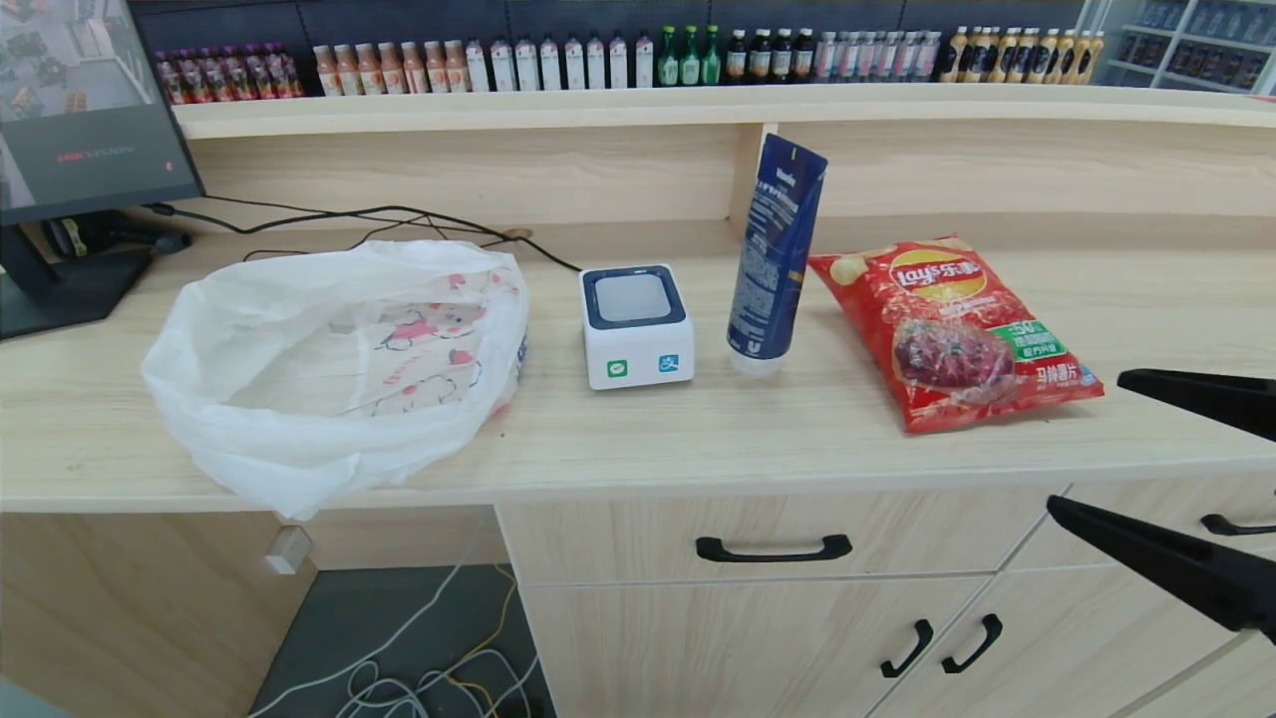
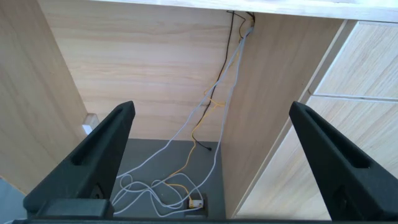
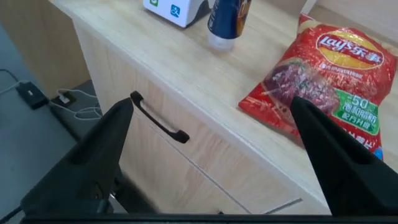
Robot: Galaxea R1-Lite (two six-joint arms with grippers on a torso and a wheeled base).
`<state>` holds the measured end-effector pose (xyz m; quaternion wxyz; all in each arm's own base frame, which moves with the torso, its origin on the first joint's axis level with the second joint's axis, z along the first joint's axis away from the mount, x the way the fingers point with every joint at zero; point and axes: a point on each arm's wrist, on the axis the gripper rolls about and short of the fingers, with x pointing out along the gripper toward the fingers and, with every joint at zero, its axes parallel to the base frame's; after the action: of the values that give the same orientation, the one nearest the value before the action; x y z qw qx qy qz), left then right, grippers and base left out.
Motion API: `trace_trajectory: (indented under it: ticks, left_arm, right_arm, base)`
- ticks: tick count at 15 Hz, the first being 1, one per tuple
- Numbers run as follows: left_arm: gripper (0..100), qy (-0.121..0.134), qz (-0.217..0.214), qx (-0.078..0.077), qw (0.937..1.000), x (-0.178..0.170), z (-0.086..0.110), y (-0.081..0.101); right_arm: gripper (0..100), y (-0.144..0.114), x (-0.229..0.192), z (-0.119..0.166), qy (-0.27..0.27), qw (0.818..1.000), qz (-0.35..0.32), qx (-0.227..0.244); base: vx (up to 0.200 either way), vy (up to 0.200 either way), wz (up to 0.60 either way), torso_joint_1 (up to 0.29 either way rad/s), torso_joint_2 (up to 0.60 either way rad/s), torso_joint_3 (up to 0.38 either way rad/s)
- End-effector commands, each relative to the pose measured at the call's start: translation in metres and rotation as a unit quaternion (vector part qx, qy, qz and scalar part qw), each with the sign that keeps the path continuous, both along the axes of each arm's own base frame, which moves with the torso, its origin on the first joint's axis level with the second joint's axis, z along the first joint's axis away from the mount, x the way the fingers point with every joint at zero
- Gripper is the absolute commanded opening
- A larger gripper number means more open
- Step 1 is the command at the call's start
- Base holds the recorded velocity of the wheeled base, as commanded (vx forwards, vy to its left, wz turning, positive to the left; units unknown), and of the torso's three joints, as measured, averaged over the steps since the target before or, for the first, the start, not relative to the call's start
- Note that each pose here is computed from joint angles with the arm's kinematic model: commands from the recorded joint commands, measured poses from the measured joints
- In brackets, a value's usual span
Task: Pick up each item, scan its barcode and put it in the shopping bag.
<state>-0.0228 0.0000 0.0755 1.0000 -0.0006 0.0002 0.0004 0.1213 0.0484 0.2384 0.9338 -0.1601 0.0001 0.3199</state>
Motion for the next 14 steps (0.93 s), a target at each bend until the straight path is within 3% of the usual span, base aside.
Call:
trace_trajectory:
  ticks: [1,6,9,14]
  left_arm:
    - [100,0.000,0.000,0.000,1.0000,0.000,0.000,0.000]
    - [100,0.000,0.000,0.000,1.0000,0.000,0.000,0.000]
    - [100,0.000,0.000,0.000,1.0000,0.000,0.000,0.000]
    - [100,0.000,0.000,0.000,1.0000,0.000,0.000,0.000]
  right_arm:
    - [100,0.017,0.042,-0.008,0.014,1.000,0.008,-0.010]
    - [100,0.046,0.083,-0.014,-0.031,0.999,0.011,0.002]
    - [100,0.078,0.088,-0.019,-0.023,0.999,-0.012,0.048]
    - [100,0.102,0.103,-0.021,-0.040,0.990,-0.069,0.120]
  base:
    - [0.000,0.000,0.00,0.000,0.00,0.000]
    - [0.000,0.000,0.00,0.000,0.00,0.000]
    - [0.000,0.000,0.00,0.000,0.00,0.000]
    - [0.000,0.000,0.00,0.000,0.00,0.000]
